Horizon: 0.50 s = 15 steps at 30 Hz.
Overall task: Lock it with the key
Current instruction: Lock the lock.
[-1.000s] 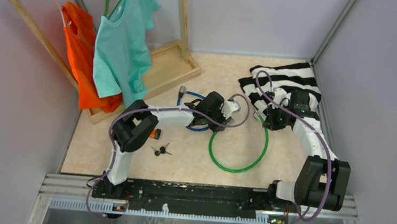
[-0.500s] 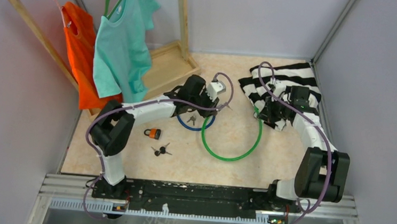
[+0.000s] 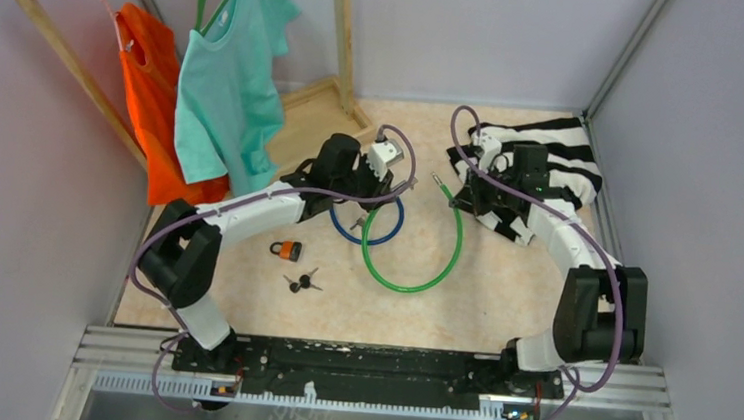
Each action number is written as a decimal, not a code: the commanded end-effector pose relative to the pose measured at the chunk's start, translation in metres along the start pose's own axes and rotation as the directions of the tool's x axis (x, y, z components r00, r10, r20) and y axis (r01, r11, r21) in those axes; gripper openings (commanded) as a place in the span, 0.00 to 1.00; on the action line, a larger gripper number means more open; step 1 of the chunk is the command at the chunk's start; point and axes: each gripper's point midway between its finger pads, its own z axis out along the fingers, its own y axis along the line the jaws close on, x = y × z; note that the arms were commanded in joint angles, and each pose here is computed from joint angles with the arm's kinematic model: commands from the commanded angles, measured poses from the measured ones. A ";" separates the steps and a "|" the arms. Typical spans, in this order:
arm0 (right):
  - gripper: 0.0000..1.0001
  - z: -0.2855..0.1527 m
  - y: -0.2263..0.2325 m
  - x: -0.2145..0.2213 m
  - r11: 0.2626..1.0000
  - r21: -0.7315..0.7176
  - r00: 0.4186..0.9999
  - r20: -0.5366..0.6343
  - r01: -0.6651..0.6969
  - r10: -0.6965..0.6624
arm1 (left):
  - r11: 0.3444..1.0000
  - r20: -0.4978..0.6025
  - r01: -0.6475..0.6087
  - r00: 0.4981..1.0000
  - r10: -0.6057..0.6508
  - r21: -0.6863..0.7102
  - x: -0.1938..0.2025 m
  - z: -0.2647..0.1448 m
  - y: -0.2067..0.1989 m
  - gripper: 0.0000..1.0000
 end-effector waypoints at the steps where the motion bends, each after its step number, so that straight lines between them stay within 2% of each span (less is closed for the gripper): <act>1: 0.00 0.010 0.022 -0.043 0.987 -0.104 0.989 0.099 0.121 -0.111 | 1.000 0.093 -0.016 0.995 0.018 -0.021 -0.029 -0.014 0.005 0.00; 15: 0.00 0.042 0.071 -0.025 0.942 -0.246 0.973 0.072 0.229 -0.218 | 0.994 0.113 0.011 0.994 0.001 -0.105 -0.030 -0.025 0.019 0.00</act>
